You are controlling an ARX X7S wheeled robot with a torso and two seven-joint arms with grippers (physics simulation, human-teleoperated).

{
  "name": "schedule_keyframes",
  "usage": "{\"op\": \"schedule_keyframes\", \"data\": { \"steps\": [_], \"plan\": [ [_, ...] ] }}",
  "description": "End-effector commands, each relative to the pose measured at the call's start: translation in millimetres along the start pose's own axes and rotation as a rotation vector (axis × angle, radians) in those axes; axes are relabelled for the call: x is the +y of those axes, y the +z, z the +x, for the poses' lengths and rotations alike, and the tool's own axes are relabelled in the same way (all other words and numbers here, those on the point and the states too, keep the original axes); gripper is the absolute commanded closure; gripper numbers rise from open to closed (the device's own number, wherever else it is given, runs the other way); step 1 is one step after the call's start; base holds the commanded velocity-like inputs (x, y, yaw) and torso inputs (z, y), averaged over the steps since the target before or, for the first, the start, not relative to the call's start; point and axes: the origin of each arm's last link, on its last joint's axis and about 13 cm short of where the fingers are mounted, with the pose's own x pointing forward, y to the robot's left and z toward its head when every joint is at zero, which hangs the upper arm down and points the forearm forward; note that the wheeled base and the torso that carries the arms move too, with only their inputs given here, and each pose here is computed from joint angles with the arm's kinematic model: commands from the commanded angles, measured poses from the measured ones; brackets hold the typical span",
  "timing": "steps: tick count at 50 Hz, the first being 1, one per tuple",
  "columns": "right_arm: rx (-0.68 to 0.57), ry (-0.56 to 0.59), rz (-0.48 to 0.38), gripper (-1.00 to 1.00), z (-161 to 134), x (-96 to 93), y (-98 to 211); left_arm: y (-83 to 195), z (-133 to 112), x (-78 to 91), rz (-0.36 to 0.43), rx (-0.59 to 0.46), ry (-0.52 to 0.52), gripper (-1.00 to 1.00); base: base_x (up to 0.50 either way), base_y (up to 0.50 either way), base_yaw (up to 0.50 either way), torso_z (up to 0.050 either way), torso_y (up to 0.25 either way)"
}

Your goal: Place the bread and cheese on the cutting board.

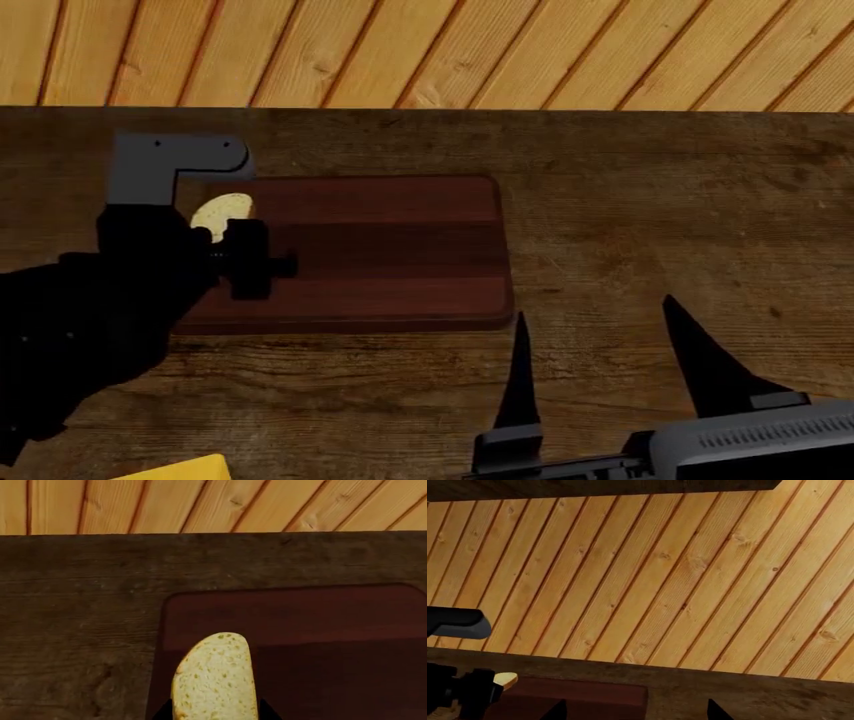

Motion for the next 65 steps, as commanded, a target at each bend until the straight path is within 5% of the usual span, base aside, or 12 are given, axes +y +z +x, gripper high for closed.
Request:
{"op": "schedule_keyframes", "data": {
  "steps": [1, 31, 32, 51, 61, 65],
  "plan": [
    [0.000, 0.001, 0.000, -1.00, 0, 0.2, 0, -9, 3, 0.5, -0.003, 0.027, 0.015, 1.00, 0.00, 0.00, 0.00, 0.000, 0.000],
    [0.000, 0.005, -0.002, -1.00, 0, 0.8, 0, -17, 6, 2.2, 0.006, 0.063, 0.047, 1.00, 0.00, 0.00, 0.00, 0.000, 0.000],
    [0.001, 0.005, -0.002, -1.00, 0, 0.9, 0, -17, 6, 2.7, 0.005, 0.064, 0.053, -1.00, 0.00, 0.00, 0.00, 0.000, 0.000],
    [-0.003, 0.009, -0.002, -1.00, 0, 1.5, 1, -11, 3, 2.6, 0.000, 0.037, 0.055, -1.00, 0.00, 0.00, 0.00, 0.000, 0.000],
    [-0.008, 0.008, 0.000, -1.00, 0, 0.9, 2, 14, -12, 10.3, -0.116, -0.096, 0.090, -1.00, 0.00, 0.00, 0.00, 0.000, 0.000],
    [-0.007, 0.009, -0.001, -1.00, 0, 1.1, 2, 20, -18, 13.5, -0.216, -0.222, 0.086, -1.00, 0.00, 0.00, 0.00, 0.000, 0.000]
  ]
}}
